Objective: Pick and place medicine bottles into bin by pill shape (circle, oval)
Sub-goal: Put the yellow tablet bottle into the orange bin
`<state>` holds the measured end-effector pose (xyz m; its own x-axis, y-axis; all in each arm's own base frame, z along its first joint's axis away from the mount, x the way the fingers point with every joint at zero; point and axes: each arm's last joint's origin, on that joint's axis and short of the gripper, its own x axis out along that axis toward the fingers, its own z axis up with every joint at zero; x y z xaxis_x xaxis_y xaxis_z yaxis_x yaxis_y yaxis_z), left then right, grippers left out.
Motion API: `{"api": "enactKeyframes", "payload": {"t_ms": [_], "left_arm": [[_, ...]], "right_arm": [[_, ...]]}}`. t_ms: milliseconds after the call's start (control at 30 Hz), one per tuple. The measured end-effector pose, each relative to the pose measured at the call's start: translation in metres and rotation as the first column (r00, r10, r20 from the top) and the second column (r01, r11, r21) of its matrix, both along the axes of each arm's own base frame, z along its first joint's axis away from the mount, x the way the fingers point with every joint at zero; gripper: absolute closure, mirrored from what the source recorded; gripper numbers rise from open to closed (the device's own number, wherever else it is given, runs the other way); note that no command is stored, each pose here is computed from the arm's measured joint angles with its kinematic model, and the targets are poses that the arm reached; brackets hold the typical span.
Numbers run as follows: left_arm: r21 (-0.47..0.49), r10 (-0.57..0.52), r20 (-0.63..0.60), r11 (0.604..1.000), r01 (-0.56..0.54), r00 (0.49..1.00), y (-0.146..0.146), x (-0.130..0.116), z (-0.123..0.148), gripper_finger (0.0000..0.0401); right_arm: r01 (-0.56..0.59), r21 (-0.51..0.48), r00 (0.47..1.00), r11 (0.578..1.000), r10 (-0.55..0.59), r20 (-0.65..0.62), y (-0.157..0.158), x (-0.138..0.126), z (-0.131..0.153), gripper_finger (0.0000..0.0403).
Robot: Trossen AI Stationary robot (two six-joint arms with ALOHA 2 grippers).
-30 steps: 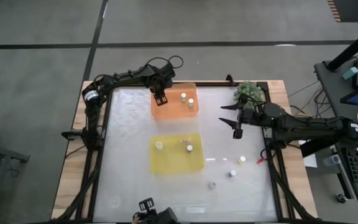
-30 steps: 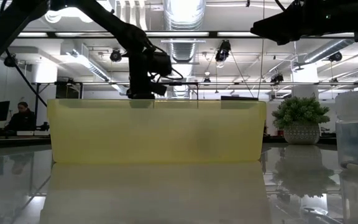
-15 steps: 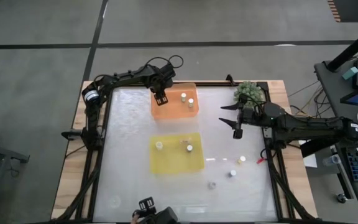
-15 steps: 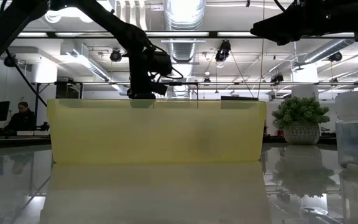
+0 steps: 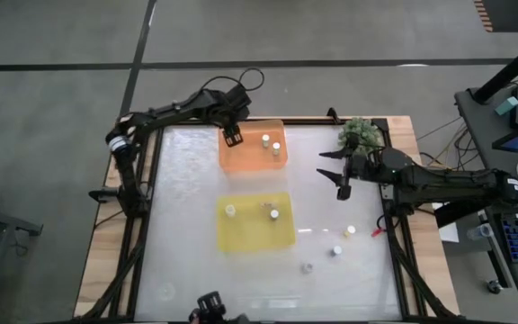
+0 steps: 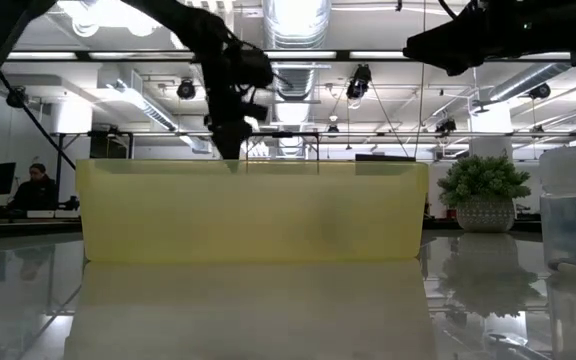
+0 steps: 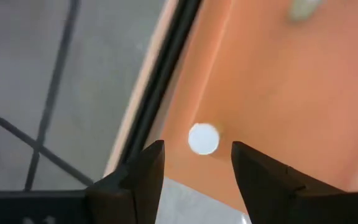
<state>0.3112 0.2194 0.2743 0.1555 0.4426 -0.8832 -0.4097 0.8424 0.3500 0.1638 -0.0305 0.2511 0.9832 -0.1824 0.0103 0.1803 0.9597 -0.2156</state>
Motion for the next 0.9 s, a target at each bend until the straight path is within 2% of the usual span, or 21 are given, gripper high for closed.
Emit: {"api": "enactKeyframes", "payload": {"t_ms": [167, 333, 633, 900], "left_arm": [[0.029, -0.052, 0.171, 0.998, 0.047, 0.984, -0.03, -0.001, 0.035, 0.023], [0.101, -0.187, 0.339, 0.982, 0.162, 0.922, -0.071, -0.001, 0.054, 0.023], [0.26, -0.385, 0.549, 0.922, 0.286, 0.742, -0.141, -0.025, 0.051, 0.023], [0.411, -0.523, 0.643, 0.852, 0.325, 0.56, -0.175, -0.052, 0.032, 0.023]], "right_arm": [[0.005, 0.108, 1.0, 0.994, -0.003, -0.011, 0.0, 0.0, -0.003, 0.0188], [0.014, 0.241, 0.999, 0.97, -0.005, -0.038, 0.0, 0.0, -0.006, 0.0188], [0.06, 0.446, 0.991, 0.893, 0.002, -0.137, 0.002, -0.001, -0.009, 0.0188], [0.058, 0.519, 0.98, 0.853, 0.051, -0.192, 0.01, 0.004, 0.002, 0.0188]]}}
